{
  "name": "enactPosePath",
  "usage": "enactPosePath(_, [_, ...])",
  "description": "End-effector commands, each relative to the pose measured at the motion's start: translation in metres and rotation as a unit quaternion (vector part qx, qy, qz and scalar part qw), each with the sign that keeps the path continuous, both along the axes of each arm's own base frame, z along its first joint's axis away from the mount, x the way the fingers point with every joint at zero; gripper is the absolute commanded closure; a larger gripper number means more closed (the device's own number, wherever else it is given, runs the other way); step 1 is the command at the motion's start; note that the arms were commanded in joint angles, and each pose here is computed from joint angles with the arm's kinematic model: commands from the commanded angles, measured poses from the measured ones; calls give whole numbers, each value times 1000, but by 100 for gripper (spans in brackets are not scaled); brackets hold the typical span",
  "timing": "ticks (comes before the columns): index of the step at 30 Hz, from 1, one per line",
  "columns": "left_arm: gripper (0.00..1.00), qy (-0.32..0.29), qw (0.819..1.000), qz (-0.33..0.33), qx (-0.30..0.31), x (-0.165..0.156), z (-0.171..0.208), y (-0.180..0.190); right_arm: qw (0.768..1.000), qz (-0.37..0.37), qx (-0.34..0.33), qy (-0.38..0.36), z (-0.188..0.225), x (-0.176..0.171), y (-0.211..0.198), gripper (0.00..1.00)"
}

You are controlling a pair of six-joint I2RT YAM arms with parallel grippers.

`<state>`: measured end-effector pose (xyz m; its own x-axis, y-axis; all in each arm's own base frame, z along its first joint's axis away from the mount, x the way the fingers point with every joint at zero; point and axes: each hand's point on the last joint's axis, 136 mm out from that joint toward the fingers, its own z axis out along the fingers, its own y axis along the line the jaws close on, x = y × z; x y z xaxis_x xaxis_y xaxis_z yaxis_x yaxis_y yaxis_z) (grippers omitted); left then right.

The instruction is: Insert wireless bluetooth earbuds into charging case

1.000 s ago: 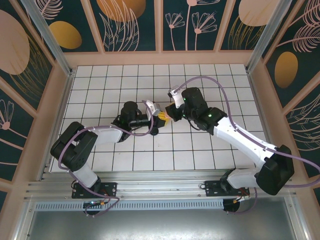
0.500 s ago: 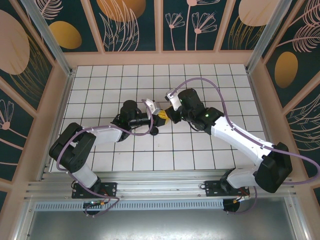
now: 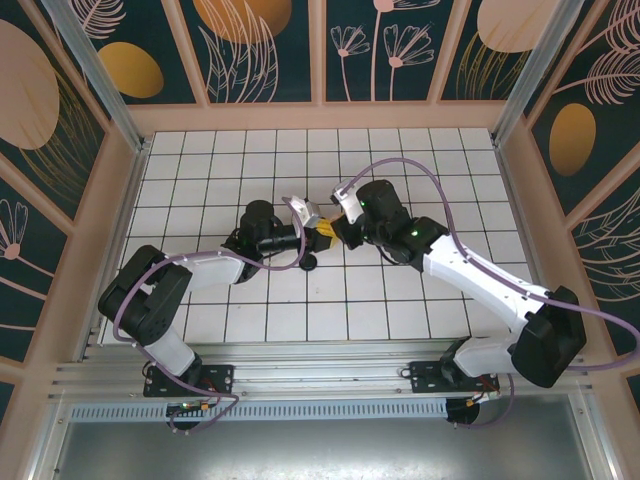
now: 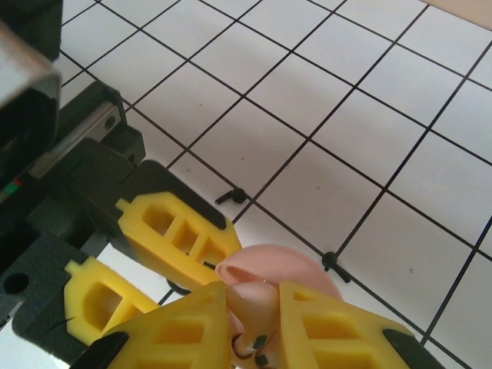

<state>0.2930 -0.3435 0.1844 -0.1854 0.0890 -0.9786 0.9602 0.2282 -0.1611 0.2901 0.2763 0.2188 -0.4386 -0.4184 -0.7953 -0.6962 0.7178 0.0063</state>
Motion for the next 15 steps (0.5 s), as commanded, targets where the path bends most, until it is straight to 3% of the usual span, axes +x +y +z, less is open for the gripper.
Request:
enactPosePath(1, [86, -37, 999, -4, -38, 0, 33, -3, 1000, 4, -12, 0, -4, -8, -6, 81])
enactPosePath(8, [86, -41, 998, -4, -44, -2, 38, -2, 1000, 6, -8, 5, -5, -11, -6, 79])
enactPosePath(15, [85, -48, 998, -3, -32, -2, 35, -1, 999, 1, 33, -7, 23, -9, -2, 64])
